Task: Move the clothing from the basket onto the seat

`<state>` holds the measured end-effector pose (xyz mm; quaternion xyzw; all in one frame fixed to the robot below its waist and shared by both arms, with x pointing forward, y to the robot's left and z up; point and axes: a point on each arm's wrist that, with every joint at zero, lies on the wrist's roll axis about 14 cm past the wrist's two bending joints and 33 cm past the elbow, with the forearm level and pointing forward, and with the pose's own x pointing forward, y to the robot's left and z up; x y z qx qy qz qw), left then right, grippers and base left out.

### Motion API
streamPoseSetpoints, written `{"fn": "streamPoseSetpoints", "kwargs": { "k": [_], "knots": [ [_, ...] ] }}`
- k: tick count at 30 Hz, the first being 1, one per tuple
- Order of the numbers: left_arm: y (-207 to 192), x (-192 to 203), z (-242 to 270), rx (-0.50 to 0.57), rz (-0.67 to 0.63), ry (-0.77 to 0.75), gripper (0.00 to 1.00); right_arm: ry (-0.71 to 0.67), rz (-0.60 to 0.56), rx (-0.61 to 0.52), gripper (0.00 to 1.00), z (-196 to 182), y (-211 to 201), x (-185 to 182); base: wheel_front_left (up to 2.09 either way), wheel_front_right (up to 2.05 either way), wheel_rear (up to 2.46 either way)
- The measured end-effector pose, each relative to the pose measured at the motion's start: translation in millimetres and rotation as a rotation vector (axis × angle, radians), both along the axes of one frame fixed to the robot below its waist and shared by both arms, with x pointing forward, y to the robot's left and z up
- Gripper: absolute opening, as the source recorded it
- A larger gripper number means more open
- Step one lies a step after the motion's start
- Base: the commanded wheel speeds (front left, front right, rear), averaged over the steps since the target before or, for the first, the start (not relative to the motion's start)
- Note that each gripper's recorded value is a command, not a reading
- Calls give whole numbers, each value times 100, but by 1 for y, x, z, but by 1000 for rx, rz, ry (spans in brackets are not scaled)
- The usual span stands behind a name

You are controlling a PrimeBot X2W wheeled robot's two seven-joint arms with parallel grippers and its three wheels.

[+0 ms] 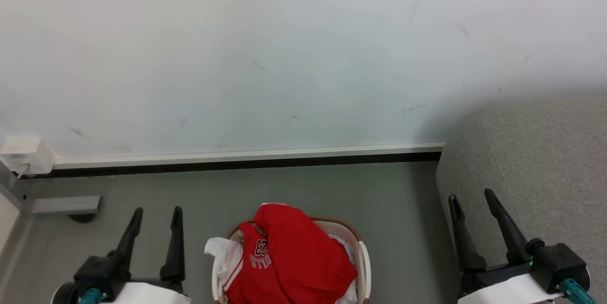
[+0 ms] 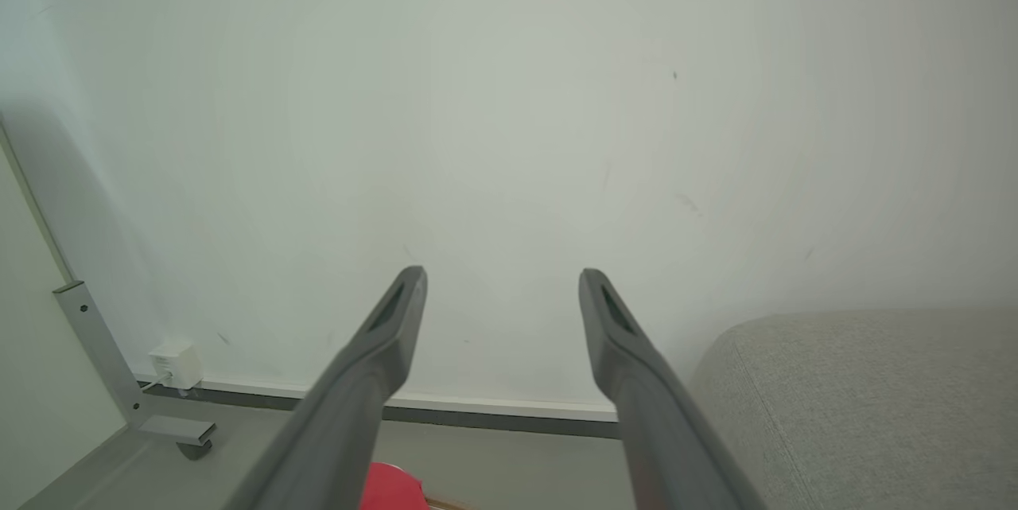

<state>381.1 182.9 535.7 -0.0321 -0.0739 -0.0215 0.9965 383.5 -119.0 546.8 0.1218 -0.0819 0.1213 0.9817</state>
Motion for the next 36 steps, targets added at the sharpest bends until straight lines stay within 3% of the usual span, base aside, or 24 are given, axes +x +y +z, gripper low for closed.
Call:
{"fn": "streamPoseSetpoints", "kwargs": {
  "k": [18, 36],
  "knots": [
    [-4, -1, 8, 111, -12, -46, 100, -65, 12, -90, 100, 9, 7, -2, 0, 0, 0],
    [-4, 2, 8, 96, -12, -46, 100, -69, 0, -88, 100, 11, 3, -2, 0, 0, 0]
  ]
}}
